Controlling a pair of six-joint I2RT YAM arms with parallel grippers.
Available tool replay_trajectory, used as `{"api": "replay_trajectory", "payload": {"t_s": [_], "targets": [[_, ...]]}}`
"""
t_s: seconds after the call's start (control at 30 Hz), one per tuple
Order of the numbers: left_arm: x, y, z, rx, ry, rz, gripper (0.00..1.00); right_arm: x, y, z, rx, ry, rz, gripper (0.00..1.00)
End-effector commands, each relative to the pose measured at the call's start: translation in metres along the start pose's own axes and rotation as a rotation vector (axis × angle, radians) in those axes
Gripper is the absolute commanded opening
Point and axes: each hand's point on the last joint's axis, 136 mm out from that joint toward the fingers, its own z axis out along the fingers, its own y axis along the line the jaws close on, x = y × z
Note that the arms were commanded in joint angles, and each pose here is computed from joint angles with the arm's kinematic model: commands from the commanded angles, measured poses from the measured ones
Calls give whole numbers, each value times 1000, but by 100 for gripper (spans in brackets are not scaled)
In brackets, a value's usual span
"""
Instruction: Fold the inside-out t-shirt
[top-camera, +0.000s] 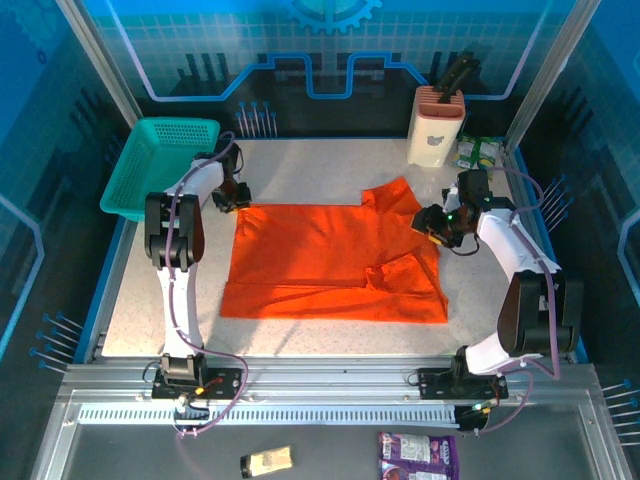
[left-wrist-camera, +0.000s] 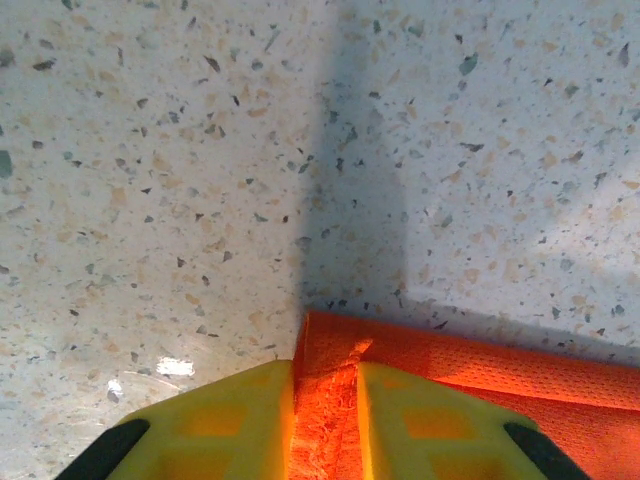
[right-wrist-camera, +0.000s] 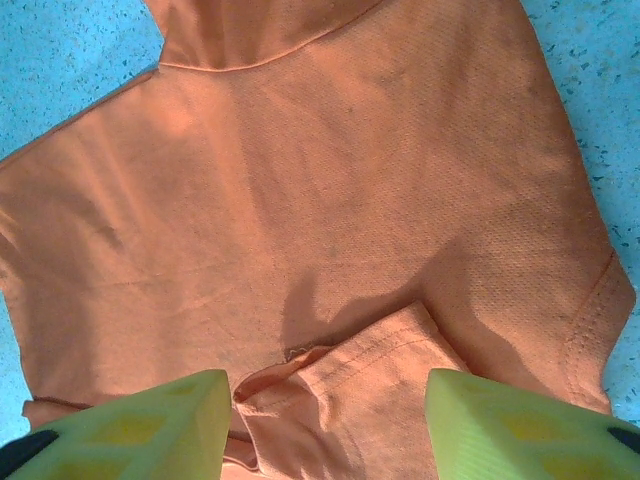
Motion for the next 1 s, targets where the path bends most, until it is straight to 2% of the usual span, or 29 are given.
{"api": "replay_trajectory", "payload": {"t_s": [0.0, 0.23, 0.4, 0.73, 0.97], "targets": [[-6, -3, -6, 9, -13, 19, 22, 12, 6, -2, -25, 24, -12, 55], [-3, 0, 1, -5, 7, 15, 15, 9, 4, 6, -17, 29, -25, 55], [-1, 1, 5, -6, 9, 19, 6, -9, 5, 15, -1, 21, -83, 54], [2, 1, 7, 2, 15, 28, 1, -70, 9, 54, 126, 46, -424, 50], [7, 1, 7, 6, 18, 31, 2, -116, 11, 95, 307, 61, -618, 40]]}}
